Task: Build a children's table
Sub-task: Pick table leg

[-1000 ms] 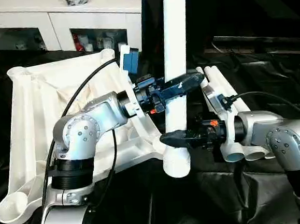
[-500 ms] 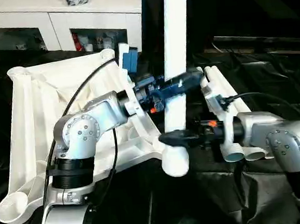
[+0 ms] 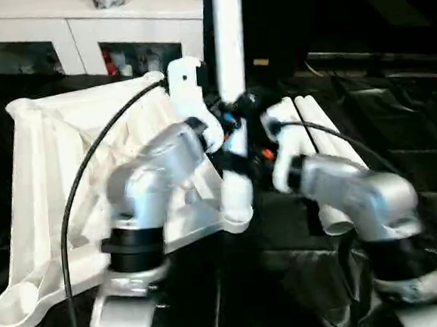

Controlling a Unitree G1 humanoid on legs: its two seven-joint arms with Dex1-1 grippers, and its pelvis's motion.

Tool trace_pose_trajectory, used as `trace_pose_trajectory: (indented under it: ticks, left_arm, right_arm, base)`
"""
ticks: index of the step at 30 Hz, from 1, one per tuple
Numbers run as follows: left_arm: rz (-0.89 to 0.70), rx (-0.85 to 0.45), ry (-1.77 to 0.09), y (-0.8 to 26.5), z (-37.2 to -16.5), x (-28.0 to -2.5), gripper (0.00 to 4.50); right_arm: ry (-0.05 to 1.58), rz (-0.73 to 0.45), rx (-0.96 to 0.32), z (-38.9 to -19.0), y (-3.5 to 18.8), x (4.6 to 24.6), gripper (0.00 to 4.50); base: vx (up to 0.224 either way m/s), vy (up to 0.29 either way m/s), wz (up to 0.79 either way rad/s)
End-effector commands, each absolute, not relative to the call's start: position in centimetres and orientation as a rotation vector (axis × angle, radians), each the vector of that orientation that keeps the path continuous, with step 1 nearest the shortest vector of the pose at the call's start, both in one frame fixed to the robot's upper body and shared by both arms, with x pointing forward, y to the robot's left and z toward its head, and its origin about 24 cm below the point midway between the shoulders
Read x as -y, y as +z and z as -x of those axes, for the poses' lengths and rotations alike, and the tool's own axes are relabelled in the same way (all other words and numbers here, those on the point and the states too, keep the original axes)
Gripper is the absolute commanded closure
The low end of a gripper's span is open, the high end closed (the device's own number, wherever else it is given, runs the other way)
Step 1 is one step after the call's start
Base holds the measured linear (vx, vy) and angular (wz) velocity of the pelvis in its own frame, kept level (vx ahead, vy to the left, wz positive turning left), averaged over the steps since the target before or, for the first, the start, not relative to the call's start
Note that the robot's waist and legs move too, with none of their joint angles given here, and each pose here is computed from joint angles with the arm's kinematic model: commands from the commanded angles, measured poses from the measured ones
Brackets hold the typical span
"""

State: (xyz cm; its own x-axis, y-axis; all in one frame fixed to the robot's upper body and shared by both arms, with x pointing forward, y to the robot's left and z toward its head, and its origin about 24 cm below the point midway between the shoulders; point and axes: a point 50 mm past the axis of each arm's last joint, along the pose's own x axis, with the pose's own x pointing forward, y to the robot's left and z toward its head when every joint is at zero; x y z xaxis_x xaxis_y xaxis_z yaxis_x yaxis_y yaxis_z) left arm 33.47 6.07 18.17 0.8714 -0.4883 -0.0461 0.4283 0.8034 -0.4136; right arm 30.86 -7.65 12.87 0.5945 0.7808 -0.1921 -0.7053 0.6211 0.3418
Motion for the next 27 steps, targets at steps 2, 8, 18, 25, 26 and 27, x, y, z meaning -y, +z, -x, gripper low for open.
trace_pose_trajectory:
  ticks: [2,8,18,25,26,27]
  left_arm:
    - [0.392,-0.157,-0.384,18.0,-34.0,-6.8,1.83]
    - [0.383,-0.143,-0.354,18.2,-33.8,-6.5,2.34]
    - [0.424,-0.089,-0.580,18.4,-33.0,-5.6,2.65]
    - [0.446,-0.067,-0.980,18.8,-31.2,-5.1,2.65]
    - [0.448,-0.066,-0.988,18.8,-31.2,-5.1,2.65]
    - [0.474,-0.056,-1.060,19.0,-30.9,-5.3,2.65]
  right_arm:
    - [0.831,-0.215,-0.268,-31.4,14.2,7.7,2.64]
    - [0.793,-0.202,-0.280,-31.6,14.0,7.3,2.64]
    - [0.858,-0.248,-0.298,-31.2,13.6,8.6,1.52]
    - [1.036,-0.237,-0.355,-29.4,12.7,10.7,1.20]
    - [1.040,-0.237,-0.355,-29.3,12.7,10.8,1.20]
    - [1.079,-0.234,-0.352,-28.9,12.7,11.2,1.20]
  base:
    - [0.000,0.000,0.00]
    - [0.000,0.000,0.00]
    - [0.000,0.000,0.00]
    - [0.000,0.000,0.00]
    - [0.000,0.000,0.00]
    - [0.000,0.000,0.00]
